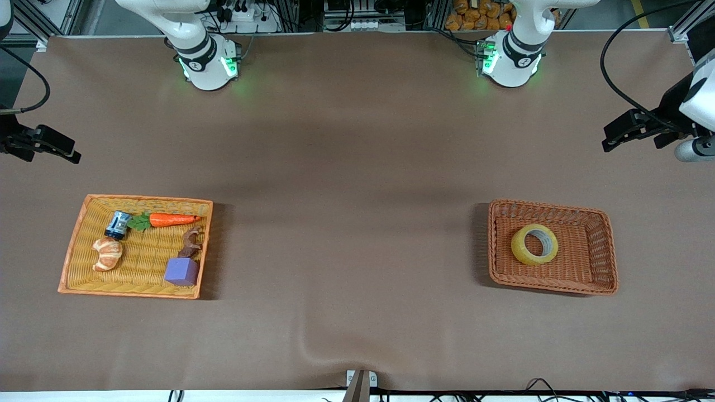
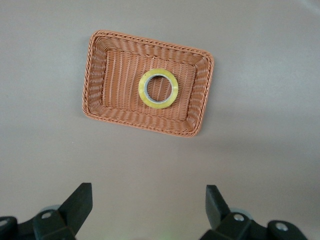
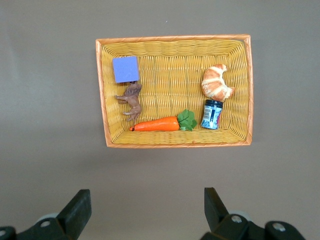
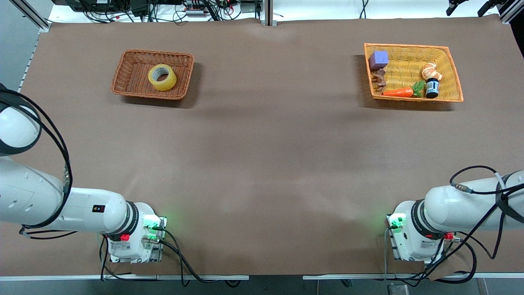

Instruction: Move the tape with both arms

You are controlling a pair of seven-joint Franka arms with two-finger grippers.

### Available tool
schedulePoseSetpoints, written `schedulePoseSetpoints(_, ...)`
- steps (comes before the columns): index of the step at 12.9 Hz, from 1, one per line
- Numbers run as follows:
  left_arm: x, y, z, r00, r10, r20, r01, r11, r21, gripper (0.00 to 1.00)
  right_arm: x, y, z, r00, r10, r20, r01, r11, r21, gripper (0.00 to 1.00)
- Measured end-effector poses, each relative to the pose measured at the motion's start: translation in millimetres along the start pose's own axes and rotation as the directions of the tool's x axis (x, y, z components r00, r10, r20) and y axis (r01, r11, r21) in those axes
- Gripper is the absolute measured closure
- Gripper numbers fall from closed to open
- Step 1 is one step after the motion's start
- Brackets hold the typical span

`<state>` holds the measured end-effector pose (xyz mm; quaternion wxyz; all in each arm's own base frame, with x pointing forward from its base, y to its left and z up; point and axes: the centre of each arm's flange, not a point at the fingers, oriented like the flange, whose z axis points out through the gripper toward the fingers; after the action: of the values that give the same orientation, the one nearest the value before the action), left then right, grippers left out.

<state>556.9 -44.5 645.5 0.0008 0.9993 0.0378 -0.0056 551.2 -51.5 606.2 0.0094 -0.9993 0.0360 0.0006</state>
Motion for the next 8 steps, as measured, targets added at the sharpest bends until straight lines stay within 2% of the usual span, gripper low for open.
schedulePoseSetpoints(8, 0.9, -5.7, 0.1, 1.0, -0.008, 0.0, 0.008, 1.0, 0.0, 0.0, 0.0, -0.4, -0.2, 1.0, 0.0, -0.001, 0.0, 1.0, 0.0, 0.0)
